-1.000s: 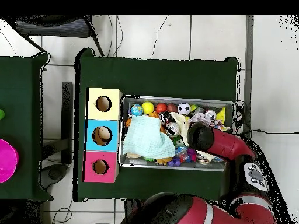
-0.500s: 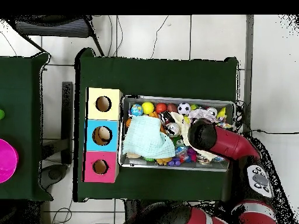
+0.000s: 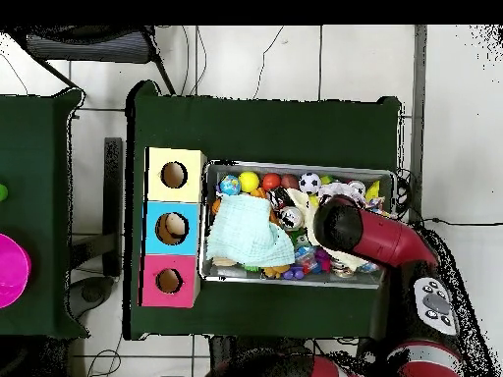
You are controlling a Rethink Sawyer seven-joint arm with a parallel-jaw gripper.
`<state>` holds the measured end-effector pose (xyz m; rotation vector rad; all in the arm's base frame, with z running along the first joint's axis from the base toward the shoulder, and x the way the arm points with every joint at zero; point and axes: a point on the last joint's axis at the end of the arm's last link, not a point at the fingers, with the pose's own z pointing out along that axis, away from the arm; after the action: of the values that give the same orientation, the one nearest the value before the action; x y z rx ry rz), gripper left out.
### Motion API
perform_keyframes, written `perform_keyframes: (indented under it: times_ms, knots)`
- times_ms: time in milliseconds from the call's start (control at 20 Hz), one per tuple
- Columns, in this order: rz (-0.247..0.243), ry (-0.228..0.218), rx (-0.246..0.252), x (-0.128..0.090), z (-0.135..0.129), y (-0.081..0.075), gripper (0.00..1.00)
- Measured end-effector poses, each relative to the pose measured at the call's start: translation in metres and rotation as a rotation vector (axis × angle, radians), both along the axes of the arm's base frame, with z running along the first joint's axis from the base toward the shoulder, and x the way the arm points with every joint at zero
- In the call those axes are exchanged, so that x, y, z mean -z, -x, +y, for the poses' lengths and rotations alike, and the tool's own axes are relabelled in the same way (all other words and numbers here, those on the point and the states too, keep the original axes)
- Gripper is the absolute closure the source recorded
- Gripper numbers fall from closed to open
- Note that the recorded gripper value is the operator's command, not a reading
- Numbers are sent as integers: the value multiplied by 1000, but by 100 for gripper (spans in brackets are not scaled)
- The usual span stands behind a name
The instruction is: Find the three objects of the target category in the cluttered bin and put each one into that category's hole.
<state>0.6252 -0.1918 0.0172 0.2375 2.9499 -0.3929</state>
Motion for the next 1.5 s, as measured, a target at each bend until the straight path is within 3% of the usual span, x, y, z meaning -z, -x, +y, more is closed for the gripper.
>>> perform_keyframes:
  times_ms: [400,450,900,1250,1500]
  knots:
    - [9,-2,-18,5,14,-1,100]
    - [13,-4,-17,8,14,0,0]
    - [28,-5,-21,15,17,5,0]
    - [61,20,-38,23,24,14,0]
    - [56,38,-19,31,16,18,0]
